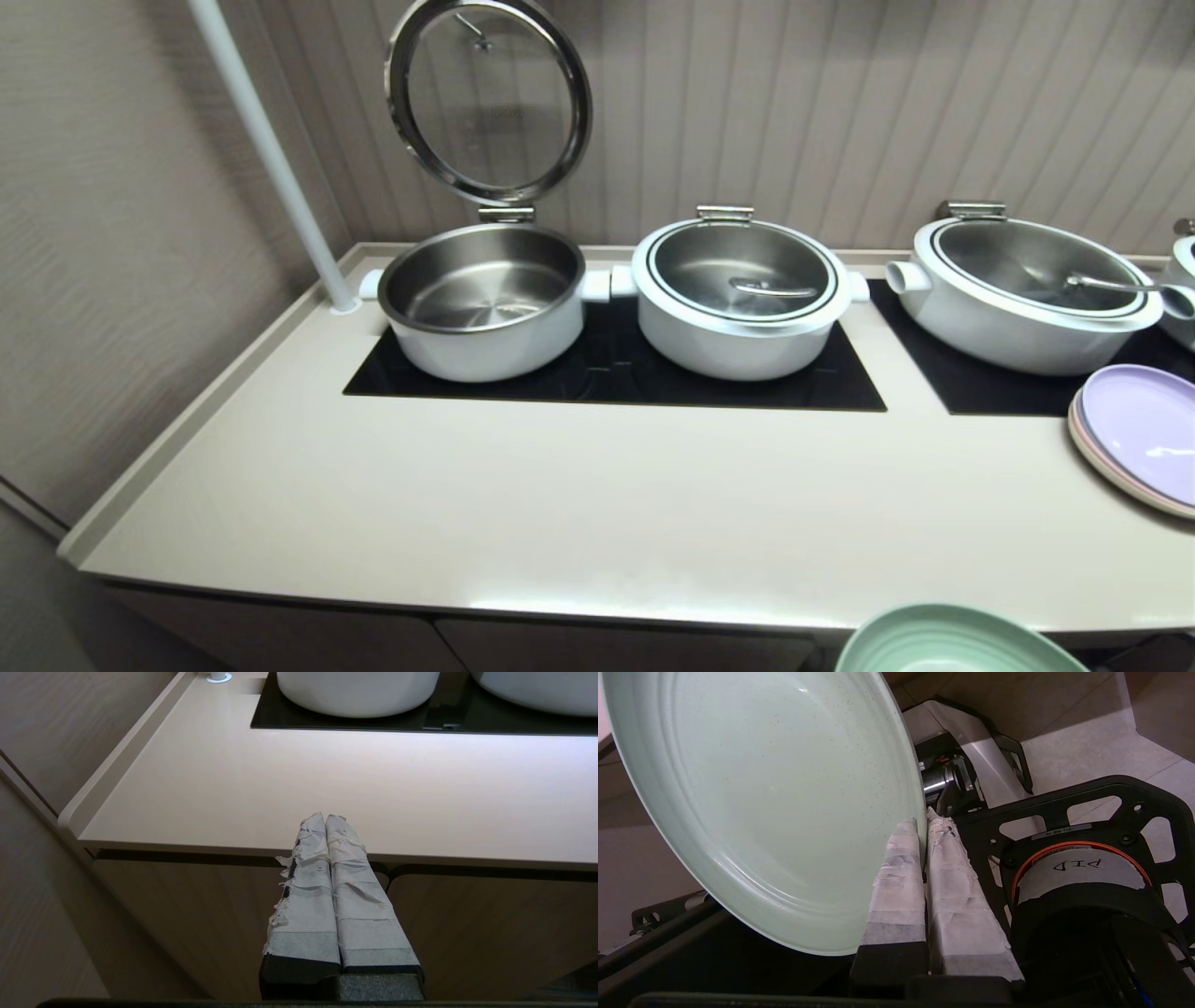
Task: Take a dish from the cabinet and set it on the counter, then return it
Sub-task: Put it back into the cabinet
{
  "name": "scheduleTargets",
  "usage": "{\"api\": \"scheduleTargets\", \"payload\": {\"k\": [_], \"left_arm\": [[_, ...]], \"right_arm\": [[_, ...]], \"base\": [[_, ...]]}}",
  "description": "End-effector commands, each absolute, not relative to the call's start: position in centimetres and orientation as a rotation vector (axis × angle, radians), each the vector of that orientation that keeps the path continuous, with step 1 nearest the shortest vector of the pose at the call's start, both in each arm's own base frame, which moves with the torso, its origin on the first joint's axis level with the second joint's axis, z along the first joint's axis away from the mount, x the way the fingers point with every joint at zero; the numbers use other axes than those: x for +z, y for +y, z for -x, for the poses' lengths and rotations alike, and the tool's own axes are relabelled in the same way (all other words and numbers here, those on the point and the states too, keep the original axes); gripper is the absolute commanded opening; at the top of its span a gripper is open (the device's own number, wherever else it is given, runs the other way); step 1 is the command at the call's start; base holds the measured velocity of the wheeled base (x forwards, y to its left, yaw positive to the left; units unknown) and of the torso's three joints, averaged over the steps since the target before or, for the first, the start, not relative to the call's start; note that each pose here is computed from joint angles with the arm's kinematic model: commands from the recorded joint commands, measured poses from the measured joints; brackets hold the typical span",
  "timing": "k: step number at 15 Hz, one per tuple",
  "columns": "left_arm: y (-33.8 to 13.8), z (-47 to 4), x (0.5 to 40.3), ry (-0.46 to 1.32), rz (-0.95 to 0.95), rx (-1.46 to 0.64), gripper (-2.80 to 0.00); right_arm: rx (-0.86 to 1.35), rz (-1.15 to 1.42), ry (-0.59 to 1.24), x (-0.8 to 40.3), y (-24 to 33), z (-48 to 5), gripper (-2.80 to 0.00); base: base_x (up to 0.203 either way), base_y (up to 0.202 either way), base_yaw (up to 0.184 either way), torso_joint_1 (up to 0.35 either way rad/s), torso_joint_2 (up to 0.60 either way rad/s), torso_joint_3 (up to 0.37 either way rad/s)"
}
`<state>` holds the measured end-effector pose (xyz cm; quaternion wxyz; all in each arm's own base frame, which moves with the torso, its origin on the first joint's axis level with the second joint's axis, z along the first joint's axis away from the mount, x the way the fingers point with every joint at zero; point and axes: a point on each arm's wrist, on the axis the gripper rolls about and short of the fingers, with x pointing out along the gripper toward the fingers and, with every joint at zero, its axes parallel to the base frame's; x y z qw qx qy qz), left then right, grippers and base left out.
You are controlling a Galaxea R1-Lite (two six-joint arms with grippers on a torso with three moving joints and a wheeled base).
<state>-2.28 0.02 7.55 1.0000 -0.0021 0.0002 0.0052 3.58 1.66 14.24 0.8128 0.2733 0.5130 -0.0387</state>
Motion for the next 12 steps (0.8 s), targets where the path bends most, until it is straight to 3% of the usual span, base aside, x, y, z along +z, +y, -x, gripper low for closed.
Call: {"api": "scheduleTargets", "payload": {"k": [1,12], "left_arm": [[0.02,2.28,7.55,0.000,0.005,0.011,-2.80],[0.02,2.28,7.55,0.000,0.005,0.011,-2.80]], "right_arm": [[-0.087,-0.587,1.095,14.35,1.69,-3.66,-2.80],[-0.075,-0.584,1.080,14.58,1.70,-3.61,-2.80]], "base": [[0.000,0.000,0.000,0.000,0.00,0.000],[0.000,0.000,0.000,0.000,0.00,0.000]]}}
